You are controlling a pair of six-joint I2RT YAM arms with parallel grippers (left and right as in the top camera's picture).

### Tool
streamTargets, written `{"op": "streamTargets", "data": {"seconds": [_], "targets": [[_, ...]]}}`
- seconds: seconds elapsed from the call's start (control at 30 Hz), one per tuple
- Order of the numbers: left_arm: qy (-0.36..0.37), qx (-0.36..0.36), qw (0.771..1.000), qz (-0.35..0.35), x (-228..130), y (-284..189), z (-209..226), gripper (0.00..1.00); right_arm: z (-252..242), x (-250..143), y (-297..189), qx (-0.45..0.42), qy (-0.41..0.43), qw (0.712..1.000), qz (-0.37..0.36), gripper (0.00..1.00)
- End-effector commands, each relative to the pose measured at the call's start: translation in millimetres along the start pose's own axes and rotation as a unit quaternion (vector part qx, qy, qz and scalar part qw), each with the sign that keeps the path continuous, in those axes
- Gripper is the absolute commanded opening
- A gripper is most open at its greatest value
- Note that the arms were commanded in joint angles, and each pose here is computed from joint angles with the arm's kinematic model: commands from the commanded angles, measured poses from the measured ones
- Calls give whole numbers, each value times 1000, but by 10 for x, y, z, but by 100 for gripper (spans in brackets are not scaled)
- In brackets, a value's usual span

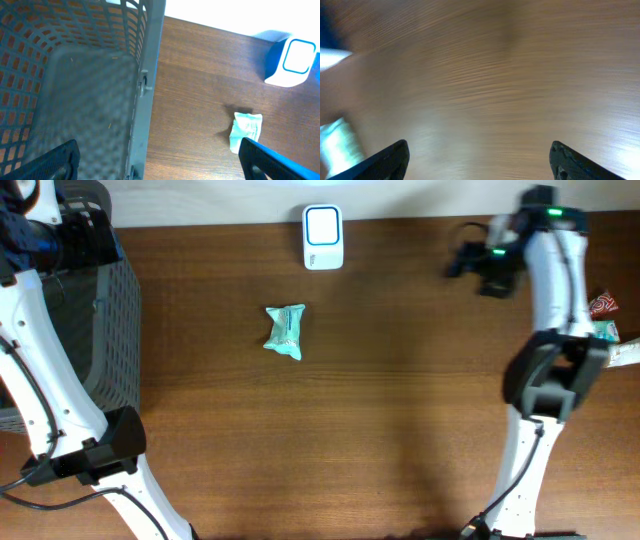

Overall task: Scan the item barcode
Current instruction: 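Place the snack bar with the other items at the right edge, then grasp the teal wipes pack with the right gripper, then hold the teal wipes pack up to the scanner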

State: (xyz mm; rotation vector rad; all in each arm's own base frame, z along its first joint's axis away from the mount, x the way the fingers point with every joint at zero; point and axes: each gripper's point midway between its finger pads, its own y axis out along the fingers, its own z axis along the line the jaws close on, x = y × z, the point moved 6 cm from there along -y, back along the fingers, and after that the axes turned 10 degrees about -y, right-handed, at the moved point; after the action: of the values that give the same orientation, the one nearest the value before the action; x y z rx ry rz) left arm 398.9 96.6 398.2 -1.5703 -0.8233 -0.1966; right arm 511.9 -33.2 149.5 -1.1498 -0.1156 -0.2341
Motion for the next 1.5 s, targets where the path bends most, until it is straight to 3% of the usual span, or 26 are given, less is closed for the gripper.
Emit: {"op": "streamTargets", "data": {"seconds": [0.0, 0.07, 0.13, 0.37, 0.53, 0.57, 0.6, 0.63, 0.7, 0.73, 0.77, 0.8, 0.83, 0.9, 1.13, 1.23, 1.27, 1.4, 1.47], "targets": [[-3, 2, 1000, -14, -2, -134, 4, 99, 1027, -105, 319, 84, -107, 990, 20, 86], [-3, 2, 1000, -14, -2, -134, 4, 99, 1496, -244, 681, 27, -161, 986, 28, 85], [-3, 2, 1000, -14, -2, -134, 4, 99, 1833, -418, 1010, -10, -159, 987, 29, 84], [-3, 2, 1000, -14, -2, -134, 4, 99, 2799, -848, 1525, -11, -210, 978, -14, 79], [-3, 2, 1000, -14, -2, -134, 4, 99, 2923, -1051, 1725, -92, -188, 977, -38, 79], [-3, 2, 1000, -14, -2, -134, 4, 99, 2917, -1108, 1808, -95, -187, 977, -29, 76], [-3, 2, 1000, -14, -2, -134, 4, 99, 2908, -1178, 1875, -98, -177, 979, -20, 59], [-3, 2, 1000, -14, -2, -134, 4, 99, 2921, -1191, 1880, -98, -176, 979, -20, 53], [-3, 2, 1000, -14, -2, -134, 4, 99, 2955, -1199, 1886, -95, -179, 979, -23, 31], [-3, 2, 1000, -14, -2, -134, 4, 99, 2954, -1186, 1882, -94, -179, 979, -25, 22], [-3, 2, 1000, -14, -2, -134, 4, 99, 2926, -1164, 1876, -95, -176, 980, -25, 20], [-3, 2, 1000, -14, -2, -134, 4, 99, 2889, -1143, 1869, -97, -172, 980, -24, 22], [-3, 2, 1000, -14, -2, -134, 4, 99, 2858, -1131, 1862, -100, -169, 980, -22, 34], [-3, 2, 1000, -14, -2, -134, 4, 99, 2813, -1142, 1876, -105, -181, 978, -15, 45], [-3, 2, 1000, -14, -2, -134, 4, 99, 2805, -1297, 2018, -106, -196, 975, -1, 48], [-3, 2, 1000, -14, -2, -134, 4, 99, 2826, -1238, 1991, -101, -198, 975, -12, 8], [-3, 2, 1000, -14, -2, -134, 4, 99, 2857, -1116, 1896, -95, -211, 972, -28, 4], [-3, 2, 1000, -14, -2, -134, 4, 99, 2945, -315, 1111, -69, -214, 963, -151, 4], [-3, 2, 1000, -14, -2, -134, 4, 99, 2771, 23, 816, -107, -189, 953, -213, 4]]}}
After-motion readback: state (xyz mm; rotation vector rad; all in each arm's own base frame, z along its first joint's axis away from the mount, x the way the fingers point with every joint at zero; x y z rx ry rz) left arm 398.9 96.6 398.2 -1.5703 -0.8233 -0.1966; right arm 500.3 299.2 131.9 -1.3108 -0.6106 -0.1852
